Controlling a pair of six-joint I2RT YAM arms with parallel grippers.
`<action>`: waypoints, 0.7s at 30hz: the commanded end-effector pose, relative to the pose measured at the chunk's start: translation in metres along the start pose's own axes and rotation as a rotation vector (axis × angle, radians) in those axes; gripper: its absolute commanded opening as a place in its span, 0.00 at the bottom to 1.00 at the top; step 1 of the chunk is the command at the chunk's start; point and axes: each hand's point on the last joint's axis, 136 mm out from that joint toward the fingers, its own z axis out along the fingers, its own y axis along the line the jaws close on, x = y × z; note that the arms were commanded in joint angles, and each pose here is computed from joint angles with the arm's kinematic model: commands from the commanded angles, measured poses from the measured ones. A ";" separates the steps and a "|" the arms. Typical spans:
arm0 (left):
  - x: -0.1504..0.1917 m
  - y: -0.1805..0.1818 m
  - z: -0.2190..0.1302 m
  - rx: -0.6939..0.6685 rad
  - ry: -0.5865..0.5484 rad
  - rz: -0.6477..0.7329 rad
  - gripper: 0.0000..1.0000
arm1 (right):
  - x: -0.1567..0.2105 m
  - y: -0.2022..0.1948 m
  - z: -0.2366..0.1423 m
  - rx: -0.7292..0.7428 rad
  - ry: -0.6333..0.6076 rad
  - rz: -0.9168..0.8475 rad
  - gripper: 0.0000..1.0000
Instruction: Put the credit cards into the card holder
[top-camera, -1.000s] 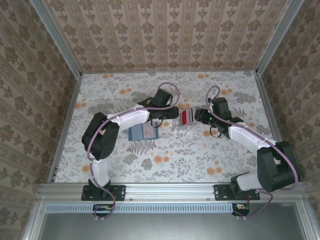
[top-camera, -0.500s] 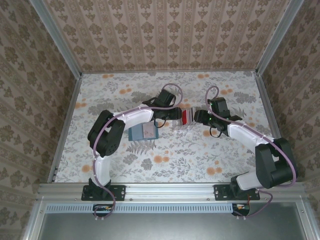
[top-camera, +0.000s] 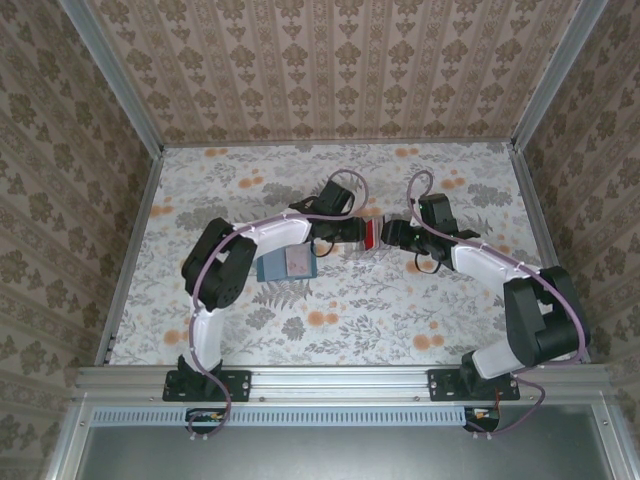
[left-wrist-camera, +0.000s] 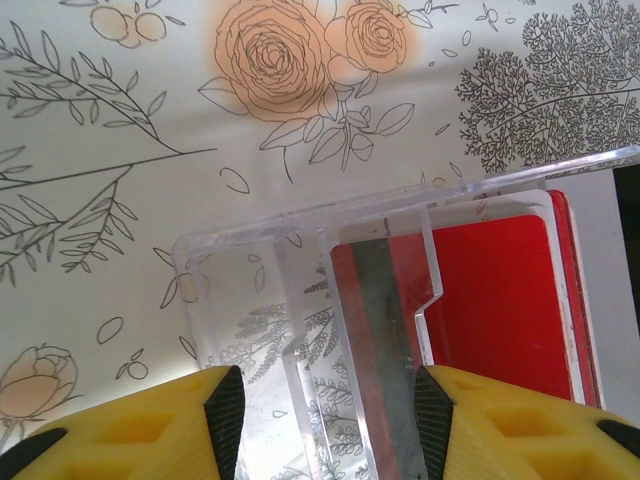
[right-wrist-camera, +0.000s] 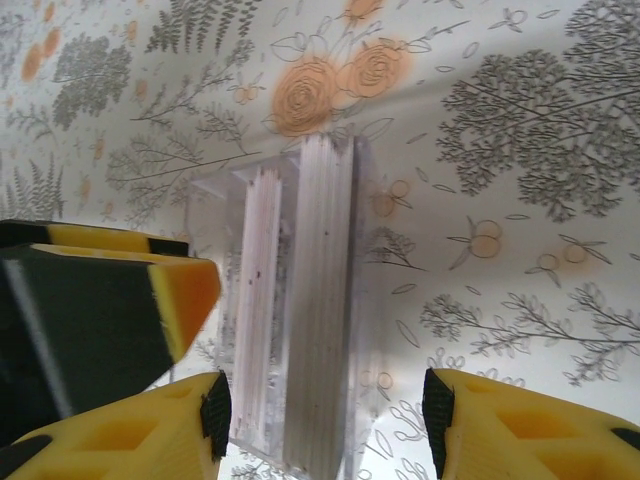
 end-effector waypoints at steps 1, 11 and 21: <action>0.000 -0.014 0.004 0.028 0.011 -0.010 0.52 | -0.007 0.014 0.005 -0.073 0.010 0.009 0.57; 0.005 -0.013 0.008 0.025 0.025 -0.011 0.51 | -0.008 0.022 0.003 -0.122 -0.006 0.001 0.56; 0.007 -0.014 0.008 0.028 0.026 -0.010 0.52 | -0.004 0.023 0.010 -0.128 0.027 0.002 0.56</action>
